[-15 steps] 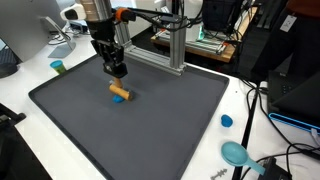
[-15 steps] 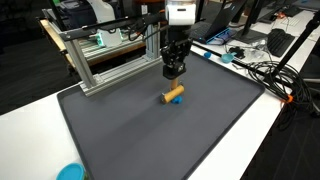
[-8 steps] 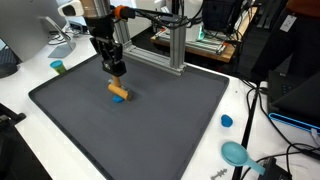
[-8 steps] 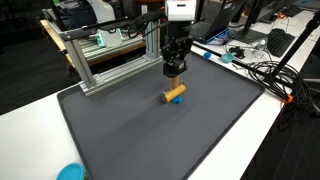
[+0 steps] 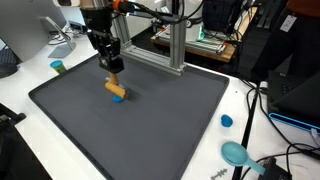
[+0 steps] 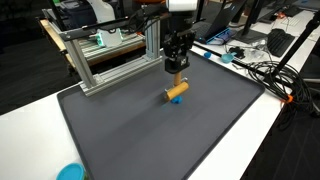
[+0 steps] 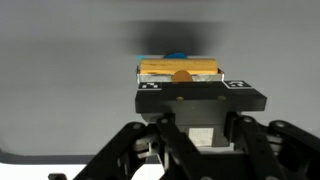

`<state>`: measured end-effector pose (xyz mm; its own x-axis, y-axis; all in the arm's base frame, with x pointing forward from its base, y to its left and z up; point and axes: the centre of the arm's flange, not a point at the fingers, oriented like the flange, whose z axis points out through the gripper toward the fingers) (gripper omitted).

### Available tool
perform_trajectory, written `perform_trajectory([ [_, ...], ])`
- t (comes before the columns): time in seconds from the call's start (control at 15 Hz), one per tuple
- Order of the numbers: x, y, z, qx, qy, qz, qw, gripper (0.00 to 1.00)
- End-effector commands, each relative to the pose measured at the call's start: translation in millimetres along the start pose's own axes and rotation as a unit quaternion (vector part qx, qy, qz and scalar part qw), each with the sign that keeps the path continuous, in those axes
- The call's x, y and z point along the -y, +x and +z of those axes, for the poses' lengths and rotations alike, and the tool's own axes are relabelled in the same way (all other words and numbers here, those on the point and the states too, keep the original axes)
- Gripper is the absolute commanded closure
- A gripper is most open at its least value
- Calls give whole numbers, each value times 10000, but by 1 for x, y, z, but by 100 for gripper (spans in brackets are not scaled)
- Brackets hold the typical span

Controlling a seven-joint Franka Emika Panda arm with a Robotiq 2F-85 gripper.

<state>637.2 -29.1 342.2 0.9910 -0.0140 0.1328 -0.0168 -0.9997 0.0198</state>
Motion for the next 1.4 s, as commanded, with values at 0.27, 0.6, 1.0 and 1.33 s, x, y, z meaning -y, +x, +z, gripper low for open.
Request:
perform_trajectory([
  [0.27, 3, 10, 24, 50, 126, 324, 9994, 78],
  [0.6, 1, 14, 20, -128, 232, 454, 9986, 78],
  [1.0, -2, 12, 0, -82, 115, 381, 9992, 78],
  [1.33, 0, 17, 9, -35, 84, 409, 9991, 78],
])
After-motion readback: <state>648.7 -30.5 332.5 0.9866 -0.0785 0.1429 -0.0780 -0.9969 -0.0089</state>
